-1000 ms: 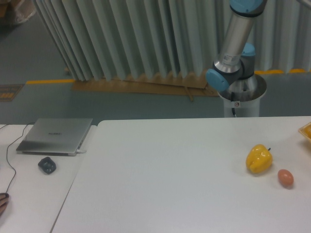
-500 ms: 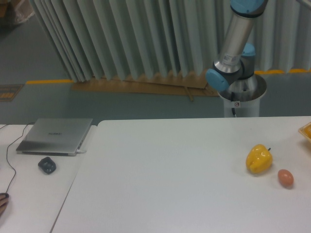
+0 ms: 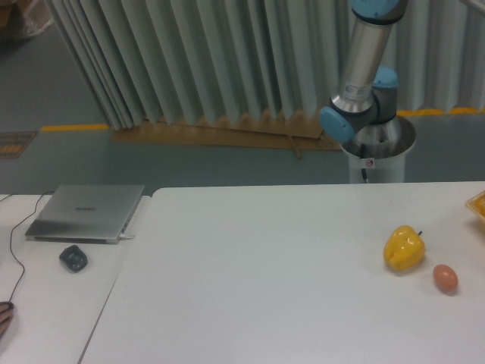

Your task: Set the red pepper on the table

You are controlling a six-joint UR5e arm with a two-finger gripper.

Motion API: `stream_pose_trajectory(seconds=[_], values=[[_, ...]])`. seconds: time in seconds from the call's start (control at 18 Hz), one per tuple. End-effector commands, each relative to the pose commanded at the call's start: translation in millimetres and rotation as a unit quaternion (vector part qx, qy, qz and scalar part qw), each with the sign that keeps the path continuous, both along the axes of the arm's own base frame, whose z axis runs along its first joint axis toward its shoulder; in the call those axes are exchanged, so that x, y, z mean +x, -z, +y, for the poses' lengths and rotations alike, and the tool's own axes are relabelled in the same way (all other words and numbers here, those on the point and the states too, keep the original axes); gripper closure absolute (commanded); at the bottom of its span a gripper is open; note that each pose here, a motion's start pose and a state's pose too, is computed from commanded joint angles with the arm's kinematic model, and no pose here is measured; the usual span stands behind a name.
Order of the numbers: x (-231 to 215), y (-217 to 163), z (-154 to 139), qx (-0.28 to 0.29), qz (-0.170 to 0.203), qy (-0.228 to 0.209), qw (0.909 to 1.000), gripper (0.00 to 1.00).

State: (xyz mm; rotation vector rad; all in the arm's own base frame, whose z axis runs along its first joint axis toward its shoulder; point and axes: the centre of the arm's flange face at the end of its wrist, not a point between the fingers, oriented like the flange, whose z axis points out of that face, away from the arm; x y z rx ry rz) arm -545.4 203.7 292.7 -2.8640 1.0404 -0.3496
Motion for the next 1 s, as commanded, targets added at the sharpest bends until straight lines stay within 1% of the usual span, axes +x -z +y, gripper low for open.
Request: stream_pose_trajectory(seconds=[0.44, 0.56, 0.61, 0.78, 1.0], values=[[-2.1, 0.1, -3.6, 0.002, 0.001, 0.011, 0.9999, 0.0], [-8.5, 19.6, -6.9, 0.003, -0.014, 0.009, 0.9999, 0.0], [-9.2, 23.0, -6.8, 0.003, -0.013, 0.011, 0.9999, 0.0], [-10.1, 29.9, -6.0, 0.004, -0.016, 0.02, 0.9997, 0.0], [-10.6, 27.8, -5.4, 0.005, -0.014, 0.029, 0.9995, 0.0]])
